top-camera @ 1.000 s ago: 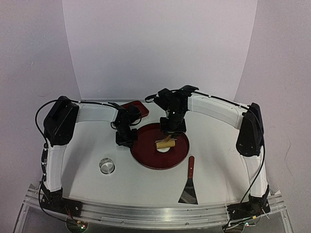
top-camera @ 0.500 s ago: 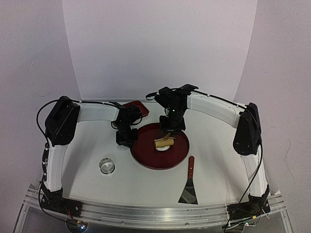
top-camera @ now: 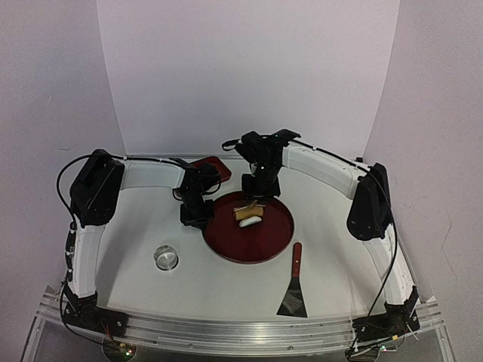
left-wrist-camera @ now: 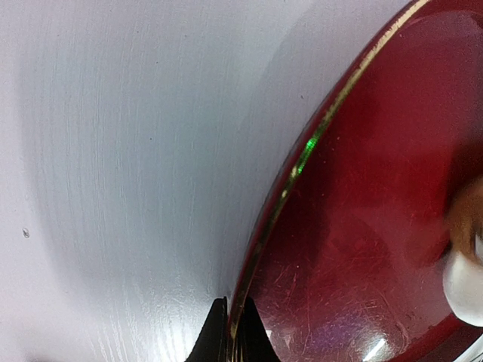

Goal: Roll out the dumpling wrappers from the dough

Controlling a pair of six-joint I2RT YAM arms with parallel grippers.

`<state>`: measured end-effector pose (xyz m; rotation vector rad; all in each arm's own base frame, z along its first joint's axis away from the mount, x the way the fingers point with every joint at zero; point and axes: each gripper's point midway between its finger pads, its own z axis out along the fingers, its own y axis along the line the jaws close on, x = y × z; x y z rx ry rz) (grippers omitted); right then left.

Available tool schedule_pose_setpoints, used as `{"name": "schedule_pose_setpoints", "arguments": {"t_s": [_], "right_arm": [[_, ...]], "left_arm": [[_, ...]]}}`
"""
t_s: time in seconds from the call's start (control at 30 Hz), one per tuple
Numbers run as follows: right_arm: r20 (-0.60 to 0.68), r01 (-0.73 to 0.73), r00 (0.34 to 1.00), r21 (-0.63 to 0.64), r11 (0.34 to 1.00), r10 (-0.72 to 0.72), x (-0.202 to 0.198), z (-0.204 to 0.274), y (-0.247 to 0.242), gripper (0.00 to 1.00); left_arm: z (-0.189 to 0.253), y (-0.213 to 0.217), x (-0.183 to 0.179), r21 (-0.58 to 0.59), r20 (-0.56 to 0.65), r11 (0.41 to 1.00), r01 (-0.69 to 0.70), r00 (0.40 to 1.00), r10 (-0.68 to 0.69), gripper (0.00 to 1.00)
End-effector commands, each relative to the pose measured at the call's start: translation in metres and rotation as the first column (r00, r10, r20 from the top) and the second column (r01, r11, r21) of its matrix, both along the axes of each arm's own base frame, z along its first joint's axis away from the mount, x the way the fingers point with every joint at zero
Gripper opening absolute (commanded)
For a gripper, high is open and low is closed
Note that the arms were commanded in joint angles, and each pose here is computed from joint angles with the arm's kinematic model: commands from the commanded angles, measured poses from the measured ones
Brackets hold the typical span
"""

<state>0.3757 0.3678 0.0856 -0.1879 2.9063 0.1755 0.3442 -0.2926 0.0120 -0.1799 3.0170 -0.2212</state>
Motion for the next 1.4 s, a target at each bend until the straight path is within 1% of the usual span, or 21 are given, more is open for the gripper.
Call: {"name": "schedule_pose_setpoints", "arguments": {"t_s": [0.0,0.17,0.33,0.4,0.47,0.63,0.73,0.87,1.0,1.07,1.2,1.37], "right_arm": [[-0.417,-0.077,0.908,-0.261,0.962,-0.041,-0.074,-0.146,-0.044,0.00],[-0.269,-0.079,0.963,-0.163,0.983,0.033,-0.040,-0.083,-0.019,0.00],[-0.064,-0.069,0.996,-0.020,0.997,0.068,-0.010,0.010,0.004,0.00],[-0.003,-0.072,0.997,0.030,0.997,0.072,-0.006,0.043,0.007,0.00],[0.026,-0.081,0.996,0.057,0.995,0.080,-0.008,0.064,0.006,0.00],[0.059,-0.100,0.994,0.057,0.993,0.097,-0.024,0.098,-0.011,0.00],[0.074,-0.112,0.991,0.022,0.993,0.110,-0.034,0.107,-0.023,0.00],[0.099,-0.121,0.988,0.009,0.993,0.120,-0.046,0.121,-0.031,0.00],[0.162,-0.083,0.983,-0.023,0.996,0.086,-0.038,0.134,-0.041,0.00],[0.179,-0.087,0.980,0.000,0.996,0.085,-0.034,0.142,-0.035,0.00],[0.155,-0.108,0.982,0.009,0.994,0.106,-0.038,0.142,-0.030,0.00],[0.083,-0.145,0.985,-0.043,0.989,0.148,-0.055,0.116,-0.033,0.00]], "left_arm": [[-0.045,0.055,-0.035,0.247,-0.122,0.969,0.004,0.992,0.027,0.00],[-0.049,0.056,-0.035,0.260,-0.125,0.966,0.002,0.992,0.031,0.00],[-0.047,0.055,-0.032,0.257,-0.115,0.966,-0.001,0.993,0.032,0.00],[-0.047,0.054,-0.032,0.256,-0.113,0.967,0.003,0.993,0.027,0.00],[-0.047,0.054,-0.031,0.253,-0.114,0.968,0.004,0.993,0.026,0.00],[-0.052,0.053,-0.034,0.241,-0.121,0.971,0.010,0.992,0.019,0.00],[-0.051,0.053,-0.034,0.236,-0.114,0.972,0.014,0.993,0.013,0.00],[-0.051,0.053,-0.033,0.239,-0.109,0.971,0.024,0.994,0.002,0.00],[-0.052,0.054,-0.033,0.241,-0.108,0.970,0.034,0.994,-0.007,0.00],[-0.052,0.054,-0.033,0.240,-0.108,0.970,0.035,0.994,-0.009,0.00],[-0.051,0.054,-0.033,0.238,-0.103,0.971,0.039,0.995,-0.015,0.00],[-0.050,0.051,-0.031,0.221,-0.098,0.974,0.048,0.995,-0.027,0.00]]}}
